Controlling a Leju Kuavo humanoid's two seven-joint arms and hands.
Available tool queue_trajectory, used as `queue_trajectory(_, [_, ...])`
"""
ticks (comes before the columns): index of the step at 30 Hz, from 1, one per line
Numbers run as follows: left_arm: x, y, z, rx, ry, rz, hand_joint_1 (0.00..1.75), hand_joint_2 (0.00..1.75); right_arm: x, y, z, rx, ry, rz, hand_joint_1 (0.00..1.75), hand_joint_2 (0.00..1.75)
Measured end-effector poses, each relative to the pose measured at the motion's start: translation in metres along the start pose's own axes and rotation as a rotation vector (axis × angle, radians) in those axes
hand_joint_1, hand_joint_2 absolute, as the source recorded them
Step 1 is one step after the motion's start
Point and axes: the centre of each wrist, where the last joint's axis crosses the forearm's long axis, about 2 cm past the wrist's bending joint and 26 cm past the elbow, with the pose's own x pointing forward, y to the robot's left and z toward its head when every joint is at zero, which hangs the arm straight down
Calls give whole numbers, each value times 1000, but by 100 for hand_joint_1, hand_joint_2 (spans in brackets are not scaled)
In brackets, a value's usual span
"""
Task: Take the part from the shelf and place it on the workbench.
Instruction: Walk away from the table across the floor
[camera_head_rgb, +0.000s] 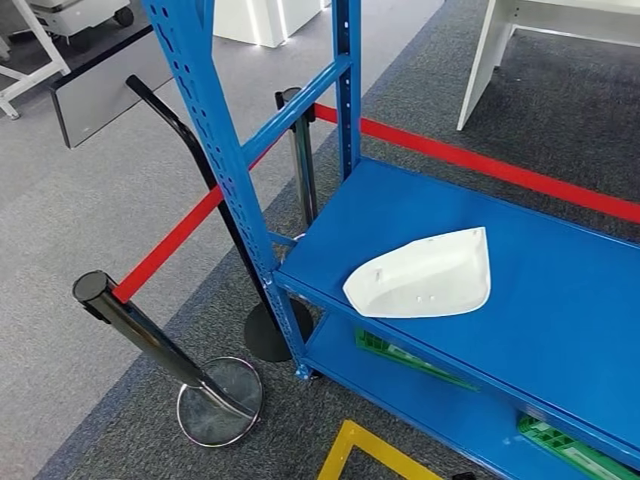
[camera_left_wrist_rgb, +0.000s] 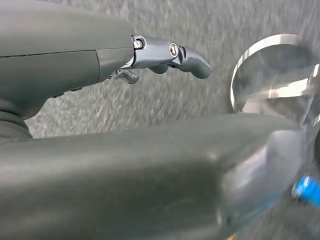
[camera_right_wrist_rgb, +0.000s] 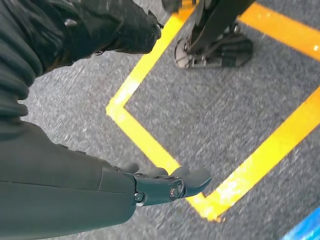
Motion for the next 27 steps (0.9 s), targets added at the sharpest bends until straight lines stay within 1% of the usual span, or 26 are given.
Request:
queue_trajectory(3, [-1, -3, 1, -6, 2, 3, 0, 0, -1, -2, 0, -5, 0, 3, 0, 175])
queue_trajectory(10, [1, 1, -1, 6, -3, 4, 0, 0, 2, -1, -1, -4, -5, -1, 0, 175])
queue_trajectory(22, [0, -8, 0, -11, -1, 13, 0, 0, -1, -11, -3, -22, -1, 1, 0, 175])
queue_trajectory(27, [-1, -7, 0, -8, 0, 13, 0, 0, -1, -10, -3, -19, -3, -1, 0, 175])
